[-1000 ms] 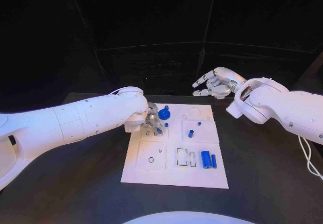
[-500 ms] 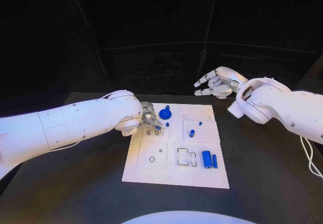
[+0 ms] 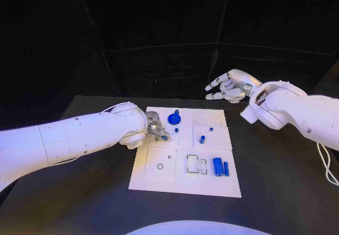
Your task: Assemble the parts on the task board
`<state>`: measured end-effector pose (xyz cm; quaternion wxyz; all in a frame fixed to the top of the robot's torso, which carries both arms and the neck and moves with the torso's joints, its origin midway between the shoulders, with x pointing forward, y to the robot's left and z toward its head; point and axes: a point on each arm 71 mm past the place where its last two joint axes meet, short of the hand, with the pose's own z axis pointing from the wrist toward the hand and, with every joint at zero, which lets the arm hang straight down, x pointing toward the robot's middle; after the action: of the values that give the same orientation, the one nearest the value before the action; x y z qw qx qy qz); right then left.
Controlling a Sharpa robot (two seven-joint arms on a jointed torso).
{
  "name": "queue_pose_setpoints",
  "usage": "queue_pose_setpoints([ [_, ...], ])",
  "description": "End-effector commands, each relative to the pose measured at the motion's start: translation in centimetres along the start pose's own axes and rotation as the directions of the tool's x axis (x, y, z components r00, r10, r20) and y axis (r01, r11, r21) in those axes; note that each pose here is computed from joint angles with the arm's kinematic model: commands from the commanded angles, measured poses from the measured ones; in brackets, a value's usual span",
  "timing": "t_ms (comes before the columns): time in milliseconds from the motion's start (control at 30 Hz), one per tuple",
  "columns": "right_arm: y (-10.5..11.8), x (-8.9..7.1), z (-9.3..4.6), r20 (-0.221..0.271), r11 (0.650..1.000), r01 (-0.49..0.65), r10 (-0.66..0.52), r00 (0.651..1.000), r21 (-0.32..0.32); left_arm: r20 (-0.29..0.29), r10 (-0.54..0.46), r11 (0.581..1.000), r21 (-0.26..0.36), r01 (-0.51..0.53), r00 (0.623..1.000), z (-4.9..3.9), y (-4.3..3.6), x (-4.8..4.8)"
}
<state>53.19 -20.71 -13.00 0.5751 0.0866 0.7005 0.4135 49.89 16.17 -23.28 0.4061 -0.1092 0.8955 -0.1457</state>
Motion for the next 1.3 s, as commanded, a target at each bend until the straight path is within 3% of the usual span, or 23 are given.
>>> queue_pose_setpoints([
  [33, 0.07, -0.08, 0.01, -0.004, 1.0, 0.002, -0.002, 1.0, -0.007, 0.034, 0.046, 0.999, 0.009, -0.046, 0.998, 0.03, -0.14, -0.16],
  [767, 0.17, 0.09, 0.13, -0.012, 1.0, 0.003, -0.003, 1.0, -0.01, 0.005, 0.159, 0.987, -0.009, -0.159, 0.987, 0.43, -0.54, 0.47],
  [1300, 0.15, 0.13, 0.16, -0.015, 1.0, 0.004, -0.004, 1.0, -0.009, -0.006, 0.176, 0.984, -0.021, -0.177, 0.984, 0.25, -0.22, 0.6],
])
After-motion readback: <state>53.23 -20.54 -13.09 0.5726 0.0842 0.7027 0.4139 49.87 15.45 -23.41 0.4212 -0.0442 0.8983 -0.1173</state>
